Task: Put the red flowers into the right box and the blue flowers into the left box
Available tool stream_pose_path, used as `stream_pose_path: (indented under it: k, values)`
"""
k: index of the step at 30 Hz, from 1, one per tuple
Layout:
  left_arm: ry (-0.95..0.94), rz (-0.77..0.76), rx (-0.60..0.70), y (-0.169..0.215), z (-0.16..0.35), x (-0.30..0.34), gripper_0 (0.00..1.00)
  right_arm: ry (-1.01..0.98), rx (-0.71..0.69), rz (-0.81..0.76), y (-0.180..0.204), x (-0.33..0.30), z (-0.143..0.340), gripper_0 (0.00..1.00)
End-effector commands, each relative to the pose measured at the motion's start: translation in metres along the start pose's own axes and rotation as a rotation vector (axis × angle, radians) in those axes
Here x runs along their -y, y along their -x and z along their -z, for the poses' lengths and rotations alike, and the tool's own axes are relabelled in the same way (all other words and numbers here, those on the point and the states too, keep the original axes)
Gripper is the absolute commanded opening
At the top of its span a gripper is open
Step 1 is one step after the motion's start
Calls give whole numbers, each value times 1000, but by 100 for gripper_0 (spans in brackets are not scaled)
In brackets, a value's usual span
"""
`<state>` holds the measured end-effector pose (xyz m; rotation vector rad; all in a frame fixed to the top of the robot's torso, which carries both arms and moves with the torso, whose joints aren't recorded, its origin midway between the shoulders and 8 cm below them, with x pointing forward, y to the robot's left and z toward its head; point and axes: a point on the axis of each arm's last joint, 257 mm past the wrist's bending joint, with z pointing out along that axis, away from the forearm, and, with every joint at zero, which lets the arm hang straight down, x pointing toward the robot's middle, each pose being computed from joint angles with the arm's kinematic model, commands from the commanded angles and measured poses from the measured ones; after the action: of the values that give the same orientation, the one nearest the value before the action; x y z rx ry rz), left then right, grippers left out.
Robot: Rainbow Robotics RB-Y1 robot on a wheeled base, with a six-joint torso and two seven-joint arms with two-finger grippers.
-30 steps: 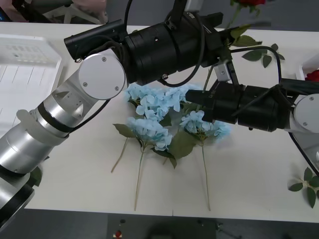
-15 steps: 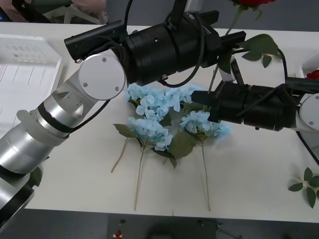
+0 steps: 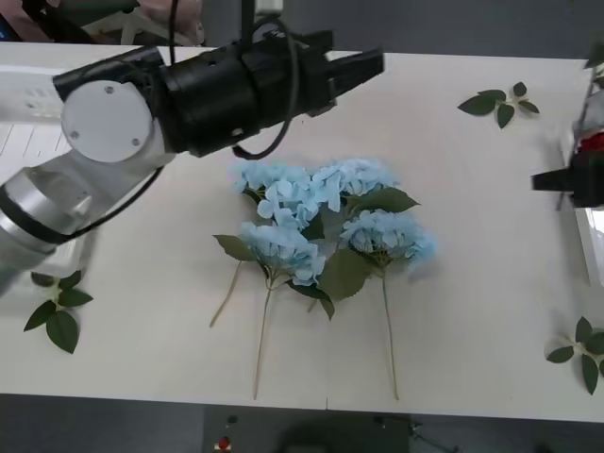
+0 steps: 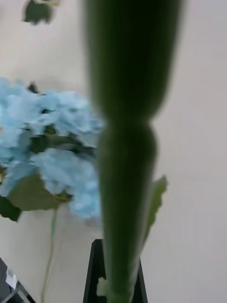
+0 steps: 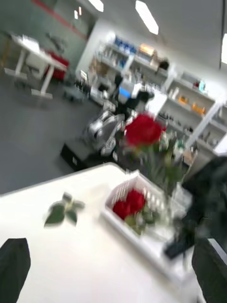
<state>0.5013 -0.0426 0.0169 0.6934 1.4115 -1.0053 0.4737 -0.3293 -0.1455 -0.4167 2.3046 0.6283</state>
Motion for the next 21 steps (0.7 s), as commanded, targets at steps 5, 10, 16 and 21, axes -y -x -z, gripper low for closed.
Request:
stream_pose_path:
  k: [5,10,16,21]
  values:
    - [89,-42,-422,-81,93,-88,100,-425,-89,-95,20,141,116,0]
    - [139,9,-639,-132,150,-128,100,-658,-174,-124,-6,210,165,0]
    - [204,-95,-877,-196,179,-162,100,-832,-294,-107,-52,258,184,0]
    - [203,-175,-979,-222,166,-168,100,-931,-333,-80,-80,290,183,0]
